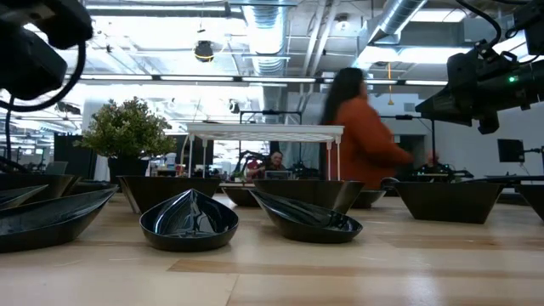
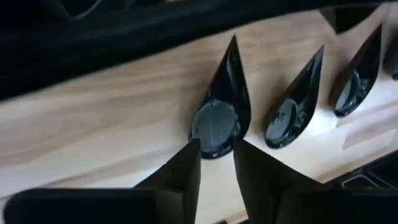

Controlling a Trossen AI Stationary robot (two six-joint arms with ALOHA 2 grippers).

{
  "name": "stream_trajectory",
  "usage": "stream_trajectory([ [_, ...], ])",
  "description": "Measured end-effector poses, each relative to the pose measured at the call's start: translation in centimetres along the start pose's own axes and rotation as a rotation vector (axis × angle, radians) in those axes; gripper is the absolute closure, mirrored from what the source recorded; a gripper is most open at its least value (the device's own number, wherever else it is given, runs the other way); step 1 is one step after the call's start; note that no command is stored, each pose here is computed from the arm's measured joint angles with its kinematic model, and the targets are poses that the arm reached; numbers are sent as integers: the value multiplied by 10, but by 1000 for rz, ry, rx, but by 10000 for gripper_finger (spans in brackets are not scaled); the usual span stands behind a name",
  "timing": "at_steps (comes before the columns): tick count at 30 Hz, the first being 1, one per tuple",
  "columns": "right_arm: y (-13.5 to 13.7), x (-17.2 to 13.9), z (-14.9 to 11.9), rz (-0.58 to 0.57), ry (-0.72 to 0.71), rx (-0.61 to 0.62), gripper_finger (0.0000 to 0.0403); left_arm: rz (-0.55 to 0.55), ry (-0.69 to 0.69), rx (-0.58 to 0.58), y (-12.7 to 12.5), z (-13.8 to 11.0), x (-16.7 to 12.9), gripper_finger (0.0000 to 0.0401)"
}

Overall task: Pick & Place Mini shaped plates
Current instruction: Stack the black drop shaped plate on top of the black drop shaped plate on the shelf

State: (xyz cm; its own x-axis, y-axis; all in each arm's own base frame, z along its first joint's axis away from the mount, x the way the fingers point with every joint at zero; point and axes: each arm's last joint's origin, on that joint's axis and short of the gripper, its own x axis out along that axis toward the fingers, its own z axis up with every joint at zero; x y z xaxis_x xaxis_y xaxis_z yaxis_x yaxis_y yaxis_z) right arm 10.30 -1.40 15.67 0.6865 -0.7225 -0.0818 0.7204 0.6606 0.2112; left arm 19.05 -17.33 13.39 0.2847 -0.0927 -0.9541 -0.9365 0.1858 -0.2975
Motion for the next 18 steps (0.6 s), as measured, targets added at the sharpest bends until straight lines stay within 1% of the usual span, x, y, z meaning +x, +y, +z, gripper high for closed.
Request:
stream_trajectory([
  [4, 0, 0, 0, -1, 0, 0, 284, 1, -7, -12, -1, 5, 2, 293],
  [8, 0, 0, 0, -1, -1, 0, 284, 6, -10, -12, 4, 8, 6, 293],
  [12, 0, 0, 0, -1, 0, -1, 284, -27, 9, -17, 3, 7, 8, 293],
  [18, 0, 0, 0, -1, 0, 0, 284, -18, 4, -5, 4, 7, 10, 293],
])
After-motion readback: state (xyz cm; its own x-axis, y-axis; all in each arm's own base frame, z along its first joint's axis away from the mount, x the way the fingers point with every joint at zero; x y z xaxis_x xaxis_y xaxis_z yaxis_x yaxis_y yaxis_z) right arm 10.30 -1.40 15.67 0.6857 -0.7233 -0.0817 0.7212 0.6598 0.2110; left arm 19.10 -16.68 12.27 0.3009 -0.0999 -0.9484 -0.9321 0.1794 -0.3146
